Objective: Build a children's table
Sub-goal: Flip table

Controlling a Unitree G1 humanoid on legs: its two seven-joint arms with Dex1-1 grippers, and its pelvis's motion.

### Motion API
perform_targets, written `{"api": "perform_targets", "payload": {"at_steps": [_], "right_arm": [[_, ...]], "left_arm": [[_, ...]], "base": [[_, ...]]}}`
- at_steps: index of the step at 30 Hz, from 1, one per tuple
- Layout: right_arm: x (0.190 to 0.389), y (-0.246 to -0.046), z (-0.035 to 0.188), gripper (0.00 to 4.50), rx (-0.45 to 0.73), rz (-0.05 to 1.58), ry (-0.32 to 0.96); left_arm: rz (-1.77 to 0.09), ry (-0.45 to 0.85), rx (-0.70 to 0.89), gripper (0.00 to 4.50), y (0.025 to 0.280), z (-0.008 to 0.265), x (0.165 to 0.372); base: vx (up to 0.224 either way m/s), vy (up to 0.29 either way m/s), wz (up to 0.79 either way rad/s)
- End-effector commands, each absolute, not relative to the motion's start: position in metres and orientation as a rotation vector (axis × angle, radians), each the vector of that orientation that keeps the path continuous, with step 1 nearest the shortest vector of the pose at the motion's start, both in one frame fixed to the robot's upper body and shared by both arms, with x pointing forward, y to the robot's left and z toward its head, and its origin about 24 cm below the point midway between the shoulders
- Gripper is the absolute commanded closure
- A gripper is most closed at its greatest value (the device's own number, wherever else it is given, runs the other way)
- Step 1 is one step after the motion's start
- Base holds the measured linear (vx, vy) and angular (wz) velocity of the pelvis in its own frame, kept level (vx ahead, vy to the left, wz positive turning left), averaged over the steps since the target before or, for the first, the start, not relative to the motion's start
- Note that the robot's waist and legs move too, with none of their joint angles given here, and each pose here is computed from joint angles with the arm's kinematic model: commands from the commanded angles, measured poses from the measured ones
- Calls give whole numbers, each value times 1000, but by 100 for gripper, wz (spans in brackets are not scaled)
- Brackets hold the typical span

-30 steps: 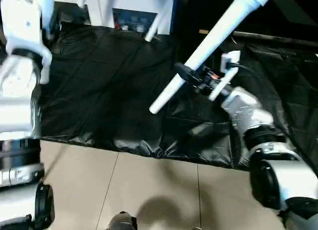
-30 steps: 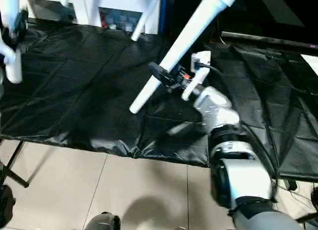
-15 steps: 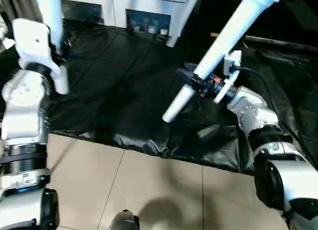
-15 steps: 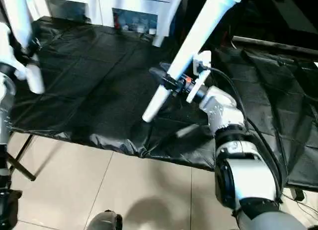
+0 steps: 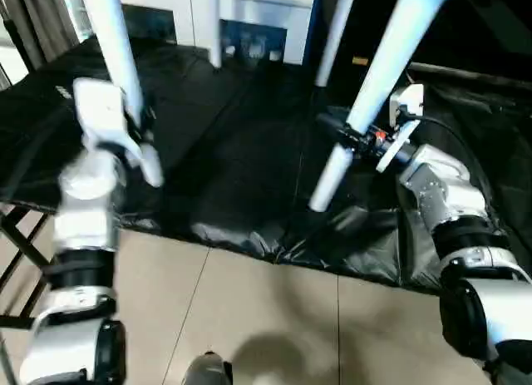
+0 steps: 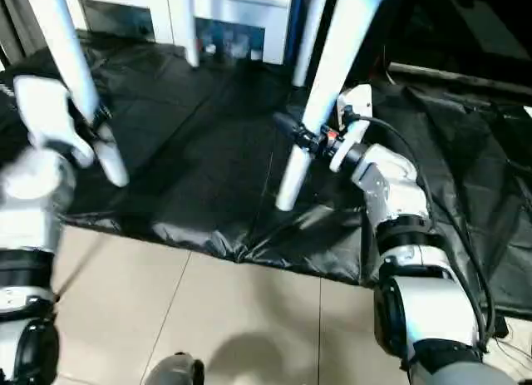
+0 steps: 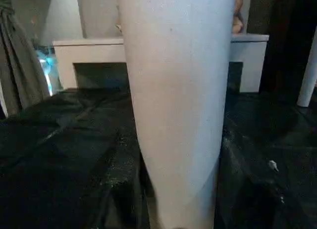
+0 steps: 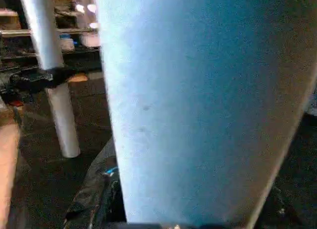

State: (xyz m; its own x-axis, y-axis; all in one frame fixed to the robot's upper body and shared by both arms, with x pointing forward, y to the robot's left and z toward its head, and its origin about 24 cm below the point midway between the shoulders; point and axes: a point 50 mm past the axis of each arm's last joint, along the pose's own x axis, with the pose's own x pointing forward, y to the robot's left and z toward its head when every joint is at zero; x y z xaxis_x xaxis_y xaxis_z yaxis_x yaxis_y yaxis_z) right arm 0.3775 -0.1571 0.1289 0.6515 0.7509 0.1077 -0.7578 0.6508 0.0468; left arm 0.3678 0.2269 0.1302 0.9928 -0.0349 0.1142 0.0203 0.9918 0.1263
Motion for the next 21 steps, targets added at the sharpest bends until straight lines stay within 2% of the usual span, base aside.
{"api": "perform_targets", "payload": {"at_steps": [1, 2, 4, 6, 9, 12, 13, 17, 21], "right_arm": [[375, -133, 112, 289, -21, 862, -26], [375, -130, 106, 289, -20, 842, -10], [374, -128, 99, 235, -16, 798, -2], [373, -128, 91, 235, 8, 733, 5], [371, -132, 81, 199, 43, 651, 12], [366, -136, 71, 188, 70, 609, 14], [366, -136, 71, 158, 70, 609, 14], [353, -140, 57, 147, 108, 563, -2], [341, -142, 45, 147, 101, 536, -3]], "left_arm": [[-182, -86, 221, 284, 190, 119, 375], [-184, -69, 213, 284, 193, 114, 375], [-186, -54, 213, 214, 197, 108, 374], [-181, -43, 206, 214, 202, 102, 371], [-171, -40, 179, 169, 212, 93, 366], [-152, -54, 164, 149, 223, 84, 355], [-152, -54, 164, 124, 223, 84, 355], [-124, -109, 152, 118, 237, 74, 331], [-134, -151, 134, 118, 238, 72, 312]], "base": [[0, 0, 0], [0, 0, 0], [0, 0, 0], [0, 0, 0], [0, 0, 0], [0, 0, 0], [0, 0, 0], [0, 0, 0], [32, 3, -5]]}}
